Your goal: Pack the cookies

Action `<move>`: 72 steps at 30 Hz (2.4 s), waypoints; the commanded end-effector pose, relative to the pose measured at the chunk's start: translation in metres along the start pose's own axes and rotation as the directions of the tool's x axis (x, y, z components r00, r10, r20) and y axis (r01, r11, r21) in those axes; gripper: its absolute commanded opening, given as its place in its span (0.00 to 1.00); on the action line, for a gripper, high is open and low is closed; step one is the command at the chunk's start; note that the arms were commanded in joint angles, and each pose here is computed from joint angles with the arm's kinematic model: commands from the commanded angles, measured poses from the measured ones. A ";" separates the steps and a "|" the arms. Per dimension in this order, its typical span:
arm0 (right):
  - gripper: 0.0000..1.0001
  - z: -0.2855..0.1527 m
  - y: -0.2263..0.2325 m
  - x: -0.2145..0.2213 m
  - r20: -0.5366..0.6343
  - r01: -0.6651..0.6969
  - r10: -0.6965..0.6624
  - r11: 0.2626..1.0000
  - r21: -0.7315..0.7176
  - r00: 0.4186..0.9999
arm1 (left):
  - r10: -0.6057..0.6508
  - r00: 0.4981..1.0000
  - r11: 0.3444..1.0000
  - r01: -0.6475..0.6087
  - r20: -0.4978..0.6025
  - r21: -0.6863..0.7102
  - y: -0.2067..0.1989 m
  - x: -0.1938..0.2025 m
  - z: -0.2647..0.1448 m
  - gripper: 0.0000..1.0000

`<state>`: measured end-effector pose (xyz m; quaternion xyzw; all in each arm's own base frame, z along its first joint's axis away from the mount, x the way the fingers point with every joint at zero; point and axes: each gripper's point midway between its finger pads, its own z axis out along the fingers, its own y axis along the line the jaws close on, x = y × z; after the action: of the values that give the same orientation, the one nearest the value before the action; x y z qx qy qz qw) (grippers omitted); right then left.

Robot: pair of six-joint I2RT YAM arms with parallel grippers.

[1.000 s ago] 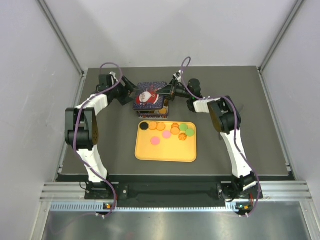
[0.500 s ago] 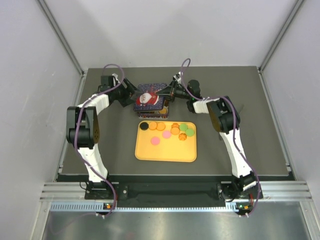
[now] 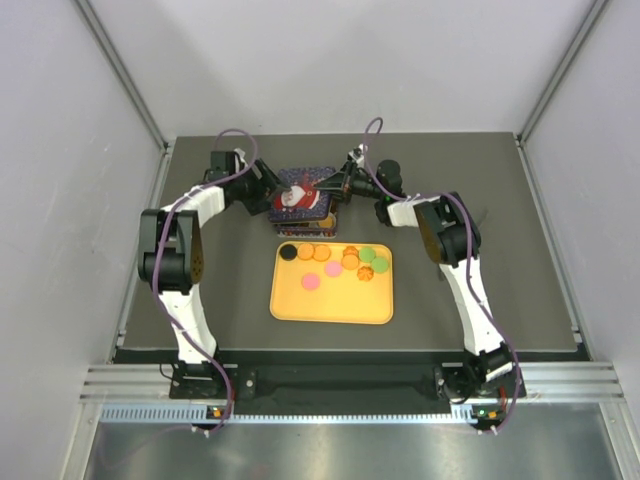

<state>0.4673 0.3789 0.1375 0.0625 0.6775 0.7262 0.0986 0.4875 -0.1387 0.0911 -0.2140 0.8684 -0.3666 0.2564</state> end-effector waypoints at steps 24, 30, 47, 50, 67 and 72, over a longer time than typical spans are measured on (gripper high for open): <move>0.17 -0.002 -0.001 0.007 -0.045 0.092 -0.091 0.995 0.024 0.995 | 0.065 0.998 0.998 -0.064 -0.006 0.022 -0.016 0.002 0.001 0.86; 0.21 -0.003 0.002 0.006 -0.048 0.109 -0.107 0.994 0.033 0.993 | 0.074 0.997 0.997 -0.073 -0.013 0.018 -0.018 0.004 0.000 0.86; 0.36 -0.016 0.011 0.000 -0.005 0.110 -0.110 0.993 0.034 0.994 | 0.065 0.997 0.997 -0.067 -0.042 -0.037 -0.005 0.013 0.010 0.84; 0.38 -0.022 0.012 -0.002 0.008 0.108 -0.108 0.994 0.028 0.994 | 0.065 0.997 0.997 -0.067 -0.046 -0.046 -0.002 0.014 0.012 0.84; 0.40 -0.062 0.013 -0.020 0.085 0.094 -0.096 0.995 0.027 0.992 | 0.074 0.996 0.996 -0.076 -0.047 -0.042 -0.009 0.015 0.014 0.84; 0.41 -0.073 0.013 -0.025 0.107 0.095 -0.099 0.995 0.033 0.989 | 0.083 0.996 0.996 -0.085 -0.045 -0.039 -0.014 0.013 0.013 0.83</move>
<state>0.4706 0.3119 0.0989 0.1104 0.7064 0.6898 0.1143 0.4756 -0.1573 0.0752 -0.1903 0.8934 -0.3378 0.2268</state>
